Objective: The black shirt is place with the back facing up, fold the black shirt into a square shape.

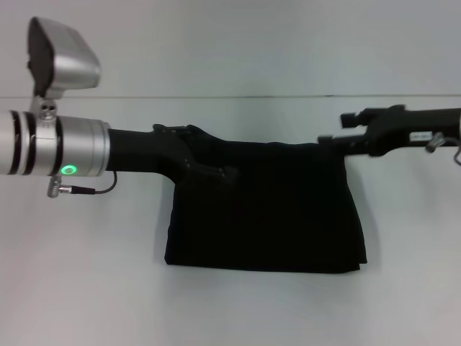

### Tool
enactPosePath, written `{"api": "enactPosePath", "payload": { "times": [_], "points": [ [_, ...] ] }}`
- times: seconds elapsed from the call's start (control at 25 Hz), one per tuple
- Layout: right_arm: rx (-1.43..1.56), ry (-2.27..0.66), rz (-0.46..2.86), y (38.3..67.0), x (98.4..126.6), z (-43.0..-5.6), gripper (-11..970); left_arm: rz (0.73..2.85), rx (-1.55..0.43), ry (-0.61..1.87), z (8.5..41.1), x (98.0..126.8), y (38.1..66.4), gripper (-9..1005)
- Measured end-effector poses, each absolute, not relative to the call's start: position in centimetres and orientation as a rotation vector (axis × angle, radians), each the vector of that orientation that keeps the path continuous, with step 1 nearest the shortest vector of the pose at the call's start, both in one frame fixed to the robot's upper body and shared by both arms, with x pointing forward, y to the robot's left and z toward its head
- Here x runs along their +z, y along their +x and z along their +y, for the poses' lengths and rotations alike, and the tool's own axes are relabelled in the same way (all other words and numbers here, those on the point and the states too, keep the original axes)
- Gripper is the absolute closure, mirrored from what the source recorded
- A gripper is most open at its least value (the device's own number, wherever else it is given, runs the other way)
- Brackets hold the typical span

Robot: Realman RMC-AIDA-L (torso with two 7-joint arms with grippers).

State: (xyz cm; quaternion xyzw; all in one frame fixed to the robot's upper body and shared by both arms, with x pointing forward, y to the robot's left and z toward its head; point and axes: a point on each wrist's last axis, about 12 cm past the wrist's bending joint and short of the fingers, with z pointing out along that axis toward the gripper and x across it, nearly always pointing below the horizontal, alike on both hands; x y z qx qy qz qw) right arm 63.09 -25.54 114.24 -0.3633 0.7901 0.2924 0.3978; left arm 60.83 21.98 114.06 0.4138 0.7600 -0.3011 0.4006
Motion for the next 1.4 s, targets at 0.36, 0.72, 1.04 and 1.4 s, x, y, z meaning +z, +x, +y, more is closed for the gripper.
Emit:
{"api": "enactPosePath", "payload": {
  "times": [0.36, 0.72, 1.04, 1.4],
  "points": [
    [0.716, -0.973, 2.003, 62.9, 114.0, -24.7, 107, 1.938, -0.699, 1.234, 20.5, 114.2, 61.2, 90],
    [0.718, -0.97, 2.026, 62.4, 113.3, -25.1, 107, 1.945, -0.672, 1.262, 20.5, 114.1, 61.3, 93],
    [0.714, -0.967, 2.032, 62.3, 113.1, -25.1, 107, 1.95, -0.679, 1.256, 20.5, 113.8, 61.1, 93],
    [0.721, -0.962, 2.035, 62.1, 112.8, -25.0, 107, 1.954, -0.688, 1.247, 20.5, 113.6, 60.8, 94]
  ]
}}
